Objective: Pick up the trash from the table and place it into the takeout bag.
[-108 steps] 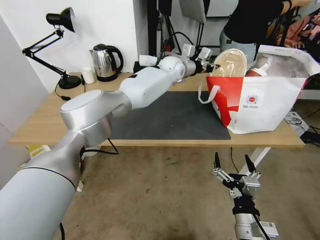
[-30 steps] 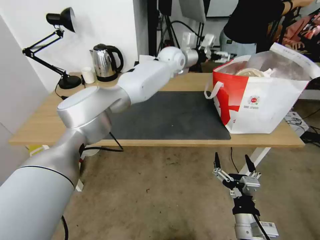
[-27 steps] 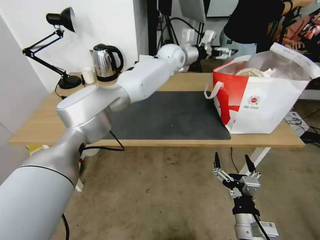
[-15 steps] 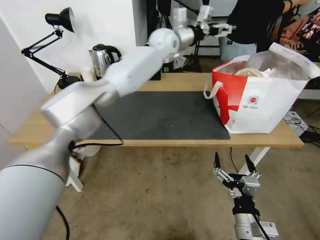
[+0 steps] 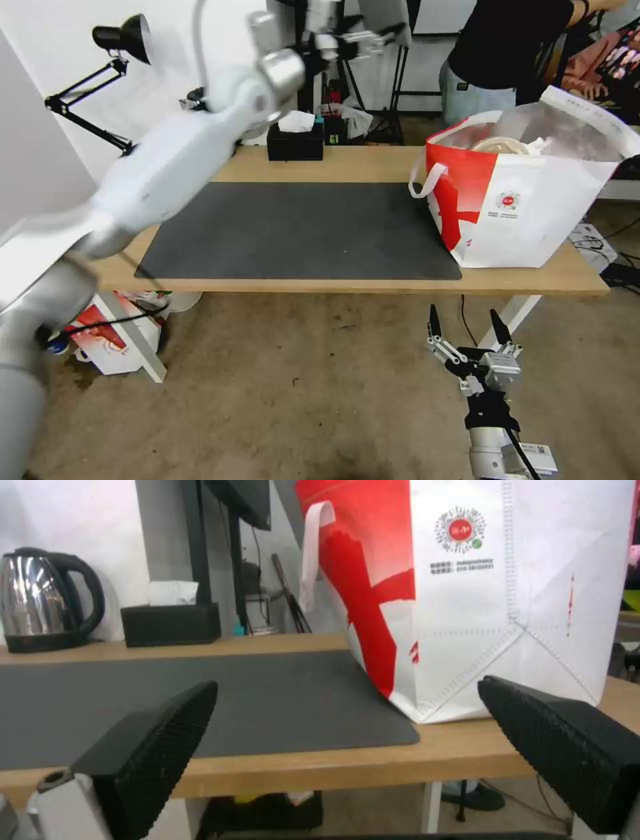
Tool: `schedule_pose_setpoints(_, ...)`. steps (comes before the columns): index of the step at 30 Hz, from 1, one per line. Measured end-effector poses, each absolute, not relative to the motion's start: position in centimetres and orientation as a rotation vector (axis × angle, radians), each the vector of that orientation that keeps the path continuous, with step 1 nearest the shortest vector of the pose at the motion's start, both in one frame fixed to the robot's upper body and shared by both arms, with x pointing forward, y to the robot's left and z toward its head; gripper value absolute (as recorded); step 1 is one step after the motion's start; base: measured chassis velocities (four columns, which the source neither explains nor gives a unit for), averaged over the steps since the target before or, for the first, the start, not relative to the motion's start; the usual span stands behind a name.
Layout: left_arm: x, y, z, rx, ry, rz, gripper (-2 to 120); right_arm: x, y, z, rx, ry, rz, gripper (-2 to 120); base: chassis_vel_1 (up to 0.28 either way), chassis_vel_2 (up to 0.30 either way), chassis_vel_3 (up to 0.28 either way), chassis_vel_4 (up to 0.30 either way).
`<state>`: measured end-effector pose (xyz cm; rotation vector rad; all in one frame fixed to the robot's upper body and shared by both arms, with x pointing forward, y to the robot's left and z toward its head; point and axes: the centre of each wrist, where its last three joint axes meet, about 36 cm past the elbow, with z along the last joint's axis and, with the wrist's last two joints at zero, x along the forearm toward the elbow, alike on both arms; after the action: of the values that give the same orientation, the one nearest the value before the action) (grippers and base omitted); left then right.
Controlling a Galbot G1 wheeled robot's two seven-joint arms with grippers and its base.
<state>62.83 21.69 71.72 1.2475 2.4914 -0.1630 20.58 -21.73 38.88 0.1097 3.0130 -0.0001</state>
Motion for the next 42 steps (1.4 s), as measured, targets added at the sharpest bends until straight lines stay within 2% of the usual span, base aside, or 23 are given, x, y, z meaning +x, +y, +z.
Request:
schedule_pose_setpoints(7, 57.9, 27.7, 71.2, 1.117, 2.487, -0.092, 100, 20.6, -21.7, 38.9, 0.11, 3.013, 0.0, 100, 0.0, 0.0, 0.0, 0.0)
schedule_pose_setpoints(15, 52.0, 31.5, 69.7, 0.991, 2.483, -0.113, 100, 20.6, -21.7, 38.9, 0.11, 3.013, 0.0, 100, 0.0, 0.0, 0.0, 0.0)
schedule_pose_setpoints(18, 49.7, 31.9, 67.7, 0.955, 2.49, -0.146, 100, 20.6, -21.7, 38.9, 0.11, 3.013, 0.0, 100, 0.0, 0.0, 0.0, 0.0)
schedule_pose_setpoints(21, 46.0, 32.4, 64.1, 0.864, 2.523, -0.167, 100, 20.6, -21.7, 38.9, 0.11, 3.013, 0.0, 100, 0.0, 0.0, 0.0, 0.0)
schedule_pose_setpoints(22, 46.0, 32.4, 64.1, 0.864, 2.523, -0.167, 100, 20.6, -21.7, 38.9, 0.11, 3.013, 0.0, 100, 0.0, 0.0, 0.0, 0.0)
schedule_pose_setpoints(25, 41.7, 32.6, 60.9, 0.765, 2.556, -0.175, 100, 20.6, -21.7, 38.9, 0.11, 3.013, 0.0, 100, 0.0, 0.0, 0.0, 0.0)
schedule_pose_setpoints(31, 37.2, 31.6, 58.7, 0.654, 2.569, -0.17, 100, 20.6, -21.7, 38.9, 0.11, 3.013, 0.0, 100, 0.0, 0.0, 0.0, 0.0)
schedule_pose_setpoints(34, 34.3, 30.9, 56.3, 0.53, 2.63, -0.175, 100, 20.6, -21.7, 38.9, 0.11, 3.013, 0.0, 100, 0.0, 0.0, 0.0, 0.0)
schedule_pose_setpoints(42, 30.3, 30.5, 57.0, 0.362, 2.769, -0.089, 100, 20.6, -21.7, 38.9, 0.11, 3.013, 0.0, 100, 0.0, 0.0, 0.0, 0.0)
